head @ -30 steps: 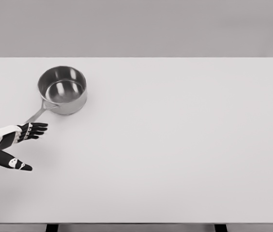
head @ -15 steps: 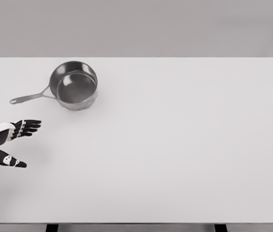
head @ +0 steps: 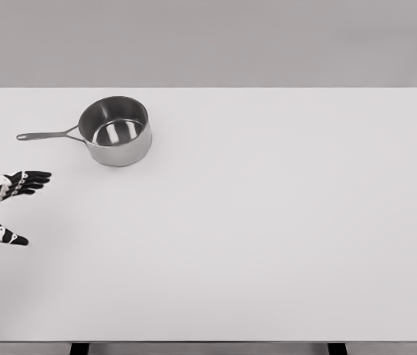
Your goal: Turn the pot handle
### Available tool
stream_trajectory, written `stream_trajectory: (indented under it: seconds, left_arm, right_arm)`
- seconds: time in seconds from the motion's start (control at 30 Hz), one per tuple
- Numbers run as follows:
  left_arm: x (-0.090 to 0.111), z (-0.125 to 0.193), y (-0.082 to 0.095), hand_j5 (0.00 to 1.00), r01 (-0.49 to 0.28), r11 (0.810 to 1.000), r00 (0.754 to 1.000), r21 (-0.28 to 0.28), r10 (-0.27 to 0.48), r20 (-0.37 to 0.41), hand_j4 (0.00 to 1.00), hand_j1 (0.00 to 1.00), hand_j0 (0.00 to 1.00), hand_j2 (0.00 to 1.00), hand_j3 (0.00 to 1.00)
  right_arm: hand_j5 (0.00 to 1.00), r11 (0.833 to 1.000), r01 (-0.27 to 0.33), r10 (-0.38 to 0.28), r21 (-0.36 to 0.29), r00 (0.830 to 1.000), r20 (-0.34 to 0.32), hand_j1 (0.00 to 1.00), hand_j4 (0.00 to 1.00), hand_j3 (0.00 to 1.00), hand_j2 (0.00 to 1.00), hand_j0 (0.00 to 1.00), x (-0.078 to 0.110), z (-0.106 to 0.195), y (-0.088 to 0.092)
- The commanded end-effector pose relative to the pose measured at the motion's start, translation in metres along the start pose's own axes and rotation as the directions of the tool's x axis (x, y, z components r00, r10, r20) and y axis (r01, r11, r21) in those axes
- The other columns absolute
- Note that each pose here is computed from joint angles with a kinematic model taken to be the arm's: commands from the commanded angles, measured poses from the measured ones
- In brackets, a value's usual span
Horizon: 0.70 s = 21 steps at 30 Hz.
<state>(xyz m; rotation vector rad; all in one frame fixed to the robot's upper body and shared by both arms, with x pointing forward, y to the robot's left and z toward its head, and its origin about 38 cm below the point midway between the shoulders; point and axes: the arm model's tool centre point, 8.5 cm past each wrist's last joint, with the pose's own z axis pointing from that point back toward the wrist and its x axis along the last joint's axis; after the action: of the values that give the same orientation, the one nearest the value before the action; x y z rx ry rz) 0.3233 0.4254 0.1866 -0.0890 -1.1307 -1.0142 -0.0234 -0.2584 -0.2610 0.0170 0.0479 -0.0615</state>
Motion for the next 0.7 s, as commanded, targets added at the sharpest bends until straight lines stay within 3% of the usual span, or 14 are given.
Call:
stream_trajectory:
  seconds: [0.0, 0.13, 0.33, 0.67]
  left_arm:
    - [0.002, 0.002, 0.004, 1.00, 0.022, 1.000, 1.000, 0.008, -0.022, -0.010, 1.00, 1.00, 1.00, 1.00, 1.00]
    - [0.011, 0.004, 0.014, 1.00, 0.110, 0.994, 0.993, 0.021, -0.109, -0.037, 1.00, 1.00, 1.00, 1.00, 1.00]
    - [0.025, 0.005, 0.022, 1.00, 0.172, 0.985, 0.983, 0.022, -0.170, -0.068, 1.00, 1.00, 1.00, 1.00, 1.00]
    - [0.028, -0.006, 0.030, 1.00, 0.208, 0.977, 0.974, 0.036, -0.204, -0.099, 1.00, 1.00, 1.00, 1.00, 1.00]
  right_arm:
    - [1.00, 1.000, 0.000, 0.000, 0.000, 1.000, 0.000, 1.00, 1.00, 1.00, 1.00, 1.00, 0.000, 0.000, 0.000]
    - [1.00, 1.000, 0.000, 0.000, 0.000, 1.000, 0.000, 1.00, 1.00, 1.00, 1.00, 1.00, 0.000, 0.000, 0.000]
    - [1.00, 1.000, 0.000, 0.000, 0.000, 1.000, 0.000, 1.00, 1.00, 1.00, 1.00, 1.00, 0.000, 0.000, 0.000]
    - [1.00, 1.000, 0.000, 0.000, 0.000, 1.000, 0.000, 1.00, 1.00, 1.00, 1.00, 1.00, 0.000, 0.000, 0.000]
